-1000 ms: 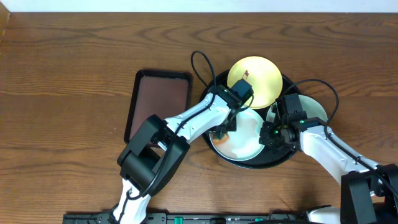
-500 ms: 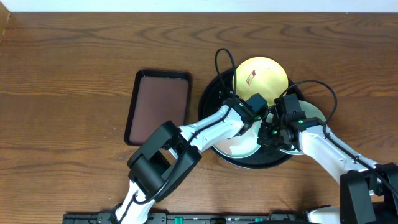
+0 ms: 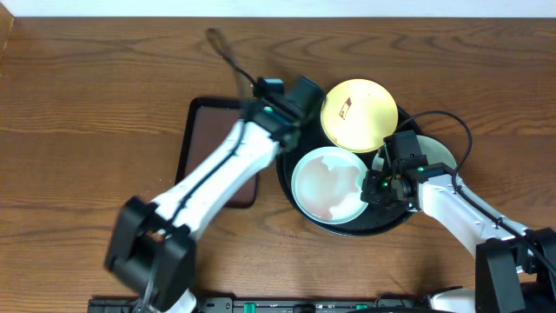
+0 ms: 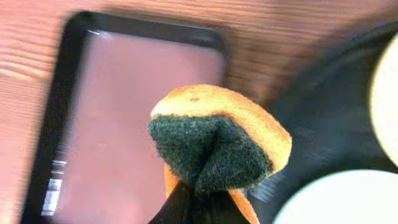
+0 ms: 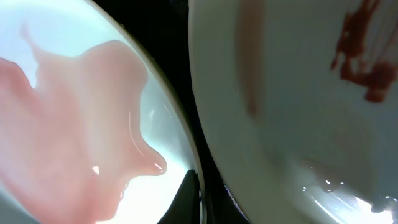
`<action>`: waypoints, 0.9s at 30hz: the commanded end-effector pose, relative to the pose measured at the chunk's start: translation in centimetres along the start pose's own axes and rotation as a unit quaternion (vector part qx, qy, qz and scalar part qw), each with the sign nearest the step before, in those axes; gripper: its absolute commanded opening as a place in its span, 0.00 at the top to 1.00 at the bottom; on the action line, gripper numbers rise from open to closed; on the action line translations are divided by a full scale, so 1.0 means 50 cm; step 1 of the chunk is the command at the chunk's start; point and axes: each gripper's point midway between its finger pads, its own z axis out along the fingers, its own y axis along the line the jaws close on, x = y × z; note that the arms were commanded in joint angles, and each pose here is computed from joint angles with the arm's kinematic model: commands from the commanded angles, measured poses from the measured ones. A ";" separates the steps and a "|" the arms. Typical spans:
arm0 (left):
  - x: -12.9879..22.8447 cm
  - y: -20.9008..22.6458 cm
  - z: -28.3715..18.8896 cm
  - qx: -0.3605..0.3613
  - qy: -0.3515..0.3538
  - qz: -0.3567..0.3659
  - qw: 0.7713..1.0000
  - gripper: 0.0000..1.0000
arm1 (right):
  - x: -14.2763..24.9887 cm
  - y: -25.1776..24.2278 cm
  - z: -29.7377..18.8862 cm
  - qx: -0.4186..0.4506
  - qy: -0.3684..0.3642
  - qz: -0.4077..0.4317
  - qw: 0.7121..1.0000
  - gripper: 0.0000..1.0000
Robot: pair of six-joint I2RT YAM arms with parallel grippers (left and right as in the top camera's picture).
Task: Clean dirty plates on tray and stack at the side
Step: 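Scrub the front green plate with the sponge in the left gripper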
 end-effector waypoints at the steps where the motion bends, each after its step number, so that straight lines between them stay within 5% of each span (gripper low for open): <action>1: 0.071 -0.111 -0.018 0.156 0.109 -0.012 0.982 0.92 | 0.035 -0.076 0.023 0.081 0.021 0.005 0.997 0.99; 15: 0.253 -0.319 0.083 0.249 0.226 0.000 0.942 0.92 | 0.035 -0.076 0.023 0.081 0.021 0.005 0.996 0.99; 27: 0.229 -0.235 0.222 0.153 0.193 0.005 0.969 0.93 | 0.036 -0.076 0.023 0.081 0.022 0.005 0.996 0.99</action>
